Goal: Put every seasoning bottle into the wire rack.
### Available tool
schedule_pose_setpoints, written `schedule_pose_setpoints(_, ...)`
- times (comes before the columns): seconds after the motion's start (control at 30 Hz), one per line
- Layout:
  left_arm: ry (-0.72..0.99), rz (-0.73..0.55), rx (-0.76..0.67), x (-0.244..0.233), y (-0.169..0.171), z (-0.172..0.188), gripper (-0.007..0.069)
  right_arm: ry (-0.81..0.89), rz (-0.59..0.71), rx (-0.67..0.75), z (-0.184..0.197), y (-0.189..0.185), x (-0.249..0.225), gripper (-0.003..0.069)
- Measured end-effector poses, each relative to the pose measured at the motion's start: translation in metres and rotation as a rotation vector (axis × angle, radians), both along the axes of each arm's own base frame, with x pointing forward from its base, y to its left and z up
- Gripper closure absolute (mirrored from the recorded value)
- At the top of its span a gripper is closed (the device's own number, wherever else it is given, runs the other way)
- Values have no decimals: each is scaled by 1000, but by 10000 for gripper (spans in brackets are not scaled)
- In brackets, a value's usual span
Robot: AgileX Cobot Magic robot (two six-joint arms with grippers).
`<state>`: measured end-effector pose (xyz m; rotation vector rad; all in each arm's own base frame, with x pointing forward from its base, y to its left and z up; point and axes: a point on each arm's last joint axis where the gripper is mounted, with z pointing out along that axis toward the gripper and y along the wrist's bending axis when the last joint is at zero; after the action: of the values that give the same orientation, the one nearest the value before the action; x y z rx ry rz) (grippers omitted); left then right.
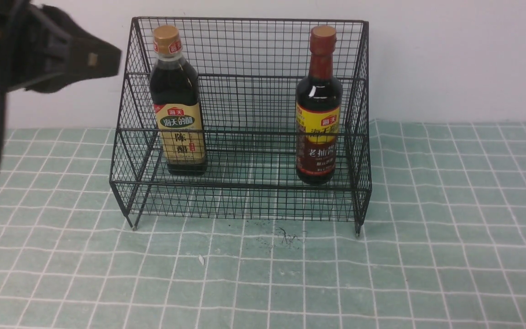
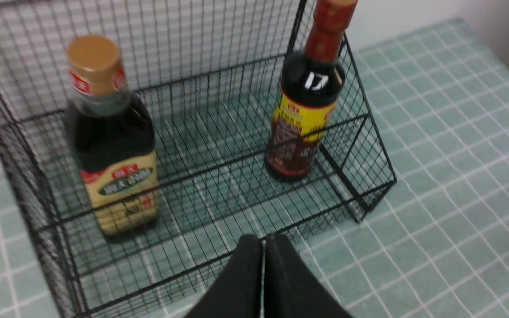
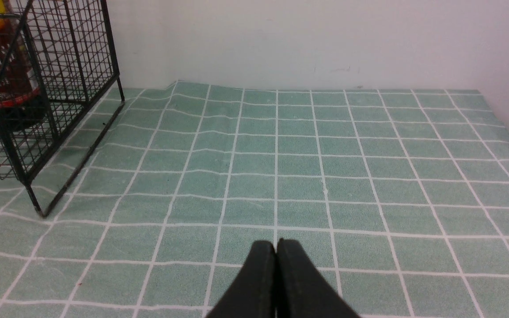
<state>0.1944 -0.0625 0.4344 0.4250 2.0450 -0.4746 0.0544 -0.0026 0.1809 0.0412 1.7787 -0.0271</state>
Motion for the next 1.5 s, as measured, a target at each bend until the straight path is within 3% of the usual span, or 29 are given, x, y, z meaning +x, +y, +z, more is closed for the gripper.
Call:
schedule_pose_setpoints(0.37, -344, 55, -47, -147, 25, -21, 631, 0, 0, 0, 0, 0, 0, 672)
schedule_pose_setpoints(0.43, -489, 65, -12, -188, 33, -28, 631, 0, 0, 0, 0, 0, 0, 672)
schedule_pose_setpoints(0.67, -691, 112, 32, -242, 45, -47, 631, 0, 0, 0, 0, 0, 0, 672)
schedule_pose_setpoints(0.8, -686, 156, 41, -244, 49, -65, 631, 0, 0, 0, 0, 0, 0, 672)
schedule_pose_setpoints(1.13, -532, 381, 115, -173, 59, -148, 631, 0, 0, 0, 0, 0, 0, 672)
schedule_pose_setpoints(1.37, -335, 378, 190, -146, 58, -235, 631, 0, 0, 0, 0, 0, 0, 672)
schedule_pose_setpoints(1.5, -263, 376, 180, -143, 57, -261, 631, 0, 0, 1, 0, 0, 0, 672)
